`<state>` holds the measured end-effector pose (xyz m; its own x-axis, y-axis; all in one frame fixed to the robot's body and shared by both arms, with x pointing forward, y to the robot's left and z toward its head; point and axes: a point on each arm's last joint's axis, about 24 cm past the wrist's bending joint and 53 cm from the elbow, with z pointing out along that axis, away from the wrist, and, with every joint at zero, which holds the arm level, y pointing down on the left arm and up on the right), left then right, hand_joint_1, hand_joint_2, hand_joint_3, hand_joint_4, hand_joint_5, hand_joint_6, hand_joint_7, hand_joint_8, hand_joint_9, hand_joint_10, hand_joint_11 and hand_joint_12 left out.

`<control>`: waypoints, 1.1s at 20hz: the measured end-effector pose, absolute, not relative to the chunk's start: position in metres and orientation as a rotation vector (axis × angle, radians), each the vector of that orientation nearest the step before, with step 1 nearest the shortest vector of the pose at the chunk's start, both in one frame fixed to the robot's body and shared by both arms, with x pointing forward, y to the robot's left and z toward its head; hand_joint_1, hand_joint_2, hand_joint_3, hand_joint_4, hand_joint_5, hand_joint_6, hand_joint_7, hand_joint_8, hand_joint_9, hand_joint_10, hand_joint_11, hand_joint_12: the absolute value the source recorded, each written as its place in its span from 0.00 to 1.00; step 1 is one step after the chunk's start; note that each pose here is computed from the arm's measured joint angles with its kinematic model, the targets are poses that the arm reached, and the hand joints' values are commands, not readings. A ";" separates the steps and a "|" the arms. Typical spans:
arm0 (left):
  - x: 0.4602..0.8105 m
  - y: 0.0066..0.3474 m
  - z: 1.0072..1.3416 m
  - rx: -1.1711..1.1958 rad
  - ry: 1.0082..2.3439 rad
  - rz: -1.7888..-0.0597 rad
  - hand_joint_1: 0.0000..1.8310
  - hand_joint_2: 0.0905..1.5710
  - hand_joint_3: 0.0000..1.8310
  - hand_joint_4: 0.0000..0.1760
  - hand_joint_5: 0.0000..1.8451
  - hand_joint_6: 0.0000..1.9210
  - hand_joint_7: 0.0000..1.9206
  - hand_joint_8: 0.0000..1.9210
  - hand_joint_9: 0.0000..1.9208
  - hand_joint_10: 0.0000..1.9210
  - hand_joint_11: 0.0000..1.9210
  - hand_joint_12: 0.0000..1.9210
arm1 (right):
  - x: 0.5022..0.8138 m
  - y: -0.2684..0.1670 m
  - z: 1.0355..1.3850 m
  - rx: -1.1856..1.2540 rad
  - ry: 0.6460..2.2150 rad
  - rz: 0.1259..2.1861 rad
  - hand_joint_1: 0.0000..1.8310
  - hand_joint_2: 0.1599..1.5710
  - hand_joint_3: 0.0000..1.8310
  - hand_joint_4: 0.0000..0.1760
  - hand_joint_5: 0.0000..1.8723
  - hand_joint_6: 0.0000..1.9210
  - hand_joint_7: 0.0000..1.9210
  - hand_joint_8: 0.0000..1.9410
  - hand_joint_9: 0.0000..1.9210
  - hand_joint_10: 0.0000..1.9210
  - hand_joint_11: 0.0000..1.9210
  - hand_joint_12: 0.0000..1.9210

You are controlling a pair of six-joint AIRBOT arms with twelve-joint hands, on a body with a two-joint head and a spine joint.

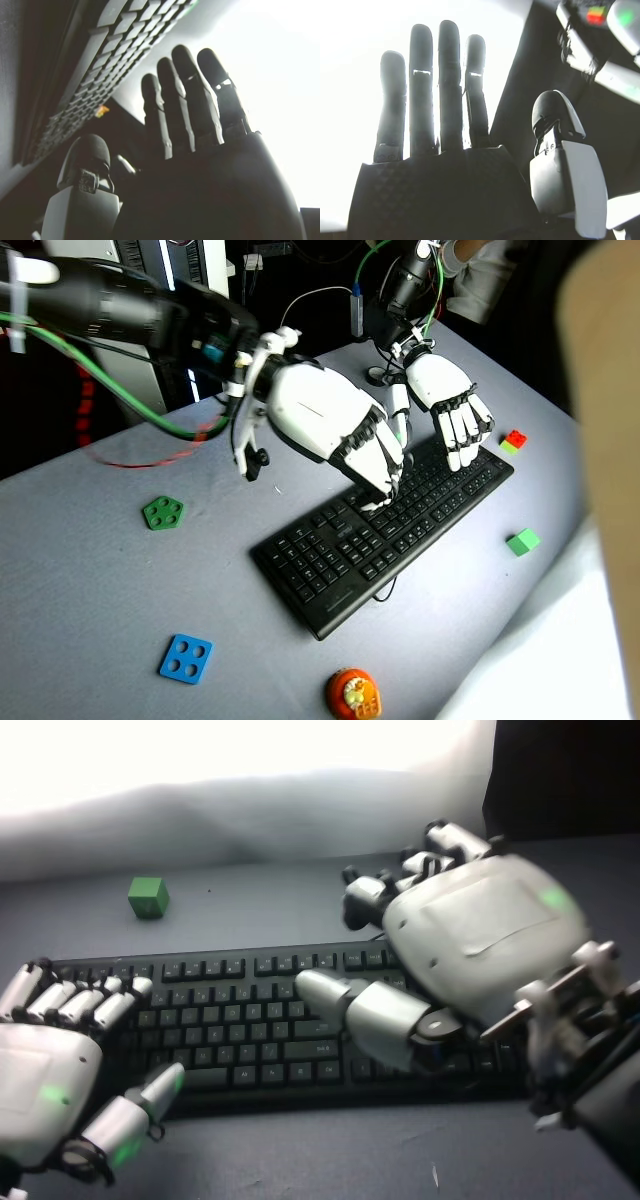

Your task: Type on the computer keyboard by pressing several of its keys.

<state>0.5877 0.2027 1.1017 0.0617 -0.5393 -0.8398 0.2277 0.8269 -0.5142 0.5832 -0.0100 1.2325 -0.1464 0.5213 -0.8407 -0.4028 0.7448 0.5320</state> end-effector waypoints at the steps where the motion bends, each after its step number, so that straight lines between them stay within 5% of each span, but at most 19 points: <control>1: 0.587 0.199 1.099 -0.269 1.399 -0.600 0.18 0.79 0.00 0.17 0.23 0.00 0.26 0.00 0.18 0.29 0.00 0.76 | 0.584 -0.015 1.235 0.097 1.519 0.798 0.00 0.76 0.00 0.00 0.27 0.35 0.43 0.00 0.24 0.53 0.06 0.93; 6: 0.591 0.201 1.094 -0.256 1.395 -0.595 0.40 0.70 0.00 0.29 0.16 0.00 0.20 0.00 0.12 0.32 0.00 0.74 | 0.581 -0.034 1.260 0.144 1.492 0.815 0.00 0.77 0.00 0.00 0.28 0.36 0.43 0.01 0.25 0.53 0.06 0.93; 8: 0.591 0.197 1.098 -0.252 1.371 -0.616 0.50 0.65 0.00 0.42 0.15 0.00 0.16 0.00 0.09 0.32 0.00 0.69 | 0.577 -0.031 1.264 0.145 1.481 0.840 0.00 0.77 0.00 0.00 0.28 0.36 0.43 0.01 0.25 0.52 0.07 0.93; 9: 0.592 0.195 1.101 -0.247 1.359 -0.629 0.53 0.61 0.00 0.63 0.04 0.00 0.07 0.00 0.03 0.29 0.00 0.59 | 0.576 -0.028 1.263 0.140 1.490 0.849 0.00 0.77 0.00 0.00 0.27 0.36 0.43 0.00 0.24 0.52 0.06 0.93; 10: 0.591 0.194 1.103 -0.244 1.353 -0.631 0.53 0.61 0.00 0.63 0.04 0.00 0.07 0.00 0.03 0.29 0.00 0.59 | 0.575 -0.027 1.261 0.140 1.498 0.851 0.00 0.77 0.00 0.00 0.27 0.36 0.43 0.00 0.24 0.52 0.06 0.93; 12: 0.592 0.196 1.106 -0.252 1.339 -0.634 0.53 0.58 0.00 0.68 0.00 0.00 0.01 0.00 0.00 0.18 0.00 0.44 | 0.576 -0.029 1.259 0.149 1.504 0.847 0.00 0.77 0.00 0.00 0.28 0.35 0.43 0.01 0.25 0.53 0.07 0.92; 16: 0.592 0.197 1.106 -0.257 1.337 -0.635 0.51 0.59 0.00 0.61 0.00 0.00 0.00 0.00 0.01 0.17 0.00 0.45 | 0.576 -0.029 1.258 0.152 1.506 0.849 0.00 0.77 0.00 0.00 0.29 0.35 0.44 0.01 0.25 0.54 0.06 0.93; 18: 0.592 0.197 1.106 -0.260 1.337 -0.637 0.46 0.64 0.01 0.55 0.01 0.00 0.02 0.01 0.02 0.18 0.00 0.46 | 0.576 -0.030 1.258 0.153 1.505 0.849 0.00 0.78 0.00 0.00 0.29 0.34 0.43 0.01 0.24 0.53 0.06 0.93; 19: 0.593 0.198 1.105 -0.262 1.343 -0.633 0.27 0.73 0.02 0.44 0.04 0.01 0.07 0.01 0.05 0.19 0.00 0.53 | 0.576 -0.030 1.258 0.154 1.505 0.849 0.00 0.78 0.00 0.00 0.29 0.34 0.43 0.00 0.23 0.53 0.05 0.93; 20: 0.594 0.199 1.103 -0.267 1.361 -0.622 0.27 0.73 0.02 0.44 0.04 0.01 0.07 0.01 0.05 0.19 0.00 0.53 | 0.576 -0.030 1.258 0.154 1.505 0.849 0.00 0.78 0.00 0.00 0.29 0.34 0.43 0.00 0.23 0.53 0.05 0.93; 21: 0.595 0.202 1.100 -0.278 1.388 -0.610 0.02 0.76 0.01 0.39 0.05 0.01 0.09 0.01 0.06 0.21 0.00 0.60 | 0.576 -0.030 1.258 0.153 1.506 0.849 0.00 0.78 0.00 0.00 0.29 0.34 0.44 0.01 0.24 0.53 0.06 0.93; 22: 0.595 0.203 1.099 -0.280 1.404 -0.603 0.00 0.73 0.00 0.40 0.06 0.01 0.11 0.01 0.07 0.21 0.00 0.61 | 0.576 -0.030 1.257 0.155 1.506 0.849 0.00 0.78 0.00 0.00 0.30 0.34 0.44 0.01 0.24 0.53 0.07 0.93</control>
